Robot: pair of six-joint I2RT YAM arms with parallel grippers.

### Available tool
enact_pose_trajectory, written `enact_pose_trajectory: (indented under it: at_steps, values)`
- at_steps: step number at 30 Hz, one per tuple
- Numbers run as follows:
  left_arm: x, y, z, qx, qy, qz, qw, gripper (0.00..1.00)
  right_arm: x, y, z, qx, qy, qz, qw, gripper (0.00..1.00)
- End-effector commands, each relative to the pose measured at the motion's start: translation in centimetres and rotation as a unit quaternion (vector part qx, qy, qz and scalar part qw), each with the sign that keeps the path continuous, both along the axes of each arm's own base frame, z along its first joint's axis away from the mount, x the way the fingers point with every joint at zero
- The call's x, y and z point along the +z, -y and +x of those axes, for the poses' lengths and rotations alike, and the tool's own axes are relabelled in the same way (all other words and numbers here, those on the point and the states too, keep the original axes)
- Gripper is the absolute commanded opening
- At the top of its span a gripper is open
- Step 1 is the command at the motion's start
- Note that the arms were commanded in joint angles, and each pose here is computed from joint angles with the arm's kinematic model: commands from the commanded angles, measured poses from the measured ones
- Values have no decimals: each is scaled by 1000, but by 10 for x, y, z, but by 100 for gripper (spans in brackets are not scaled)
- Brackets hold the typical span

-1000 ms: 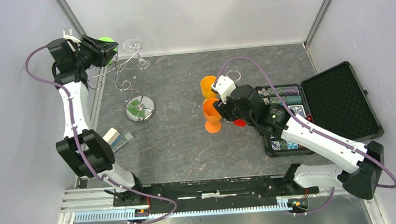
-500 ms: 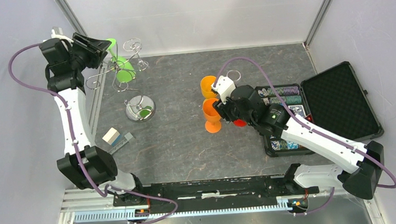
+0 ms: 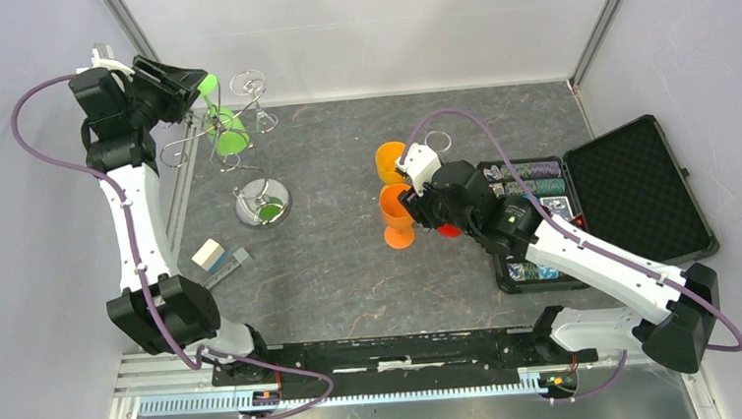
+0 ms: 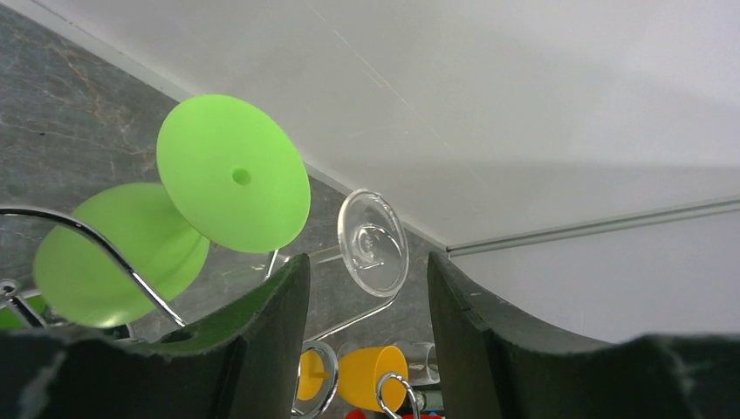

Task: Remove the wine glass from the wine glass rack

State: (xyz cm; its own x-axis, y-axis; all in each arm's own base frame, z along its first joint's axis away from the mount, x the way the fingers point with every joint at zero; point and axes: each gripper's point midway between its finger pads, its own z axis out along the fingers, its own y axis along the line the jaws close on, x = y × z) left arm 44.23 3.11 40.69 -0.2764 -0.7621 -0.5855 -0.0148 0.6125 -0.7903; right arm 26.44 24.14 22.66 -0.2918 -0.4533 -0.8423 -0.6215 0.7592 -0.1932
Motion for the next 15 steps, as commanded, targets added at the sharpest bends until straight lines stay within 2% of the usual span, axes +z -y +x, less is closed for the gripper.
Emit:
enact_pose_trajectory:
  at_steps: [1, 9, 15]
  values:
    - [45, 12, -11, -18, 67, 4, 998, 55, 9, -5, 0, 5, 9, 25, 1000, 62]
    - [46, 37, -17, -6, 60, 14, 998, 51, 8, -7, 0, 8, 8, 27, 1000, 62]
    - [44, 53, -23, 72, 51, 39, 995, 53, 4, -10, -2, 7, -3, 35, 999, 62]
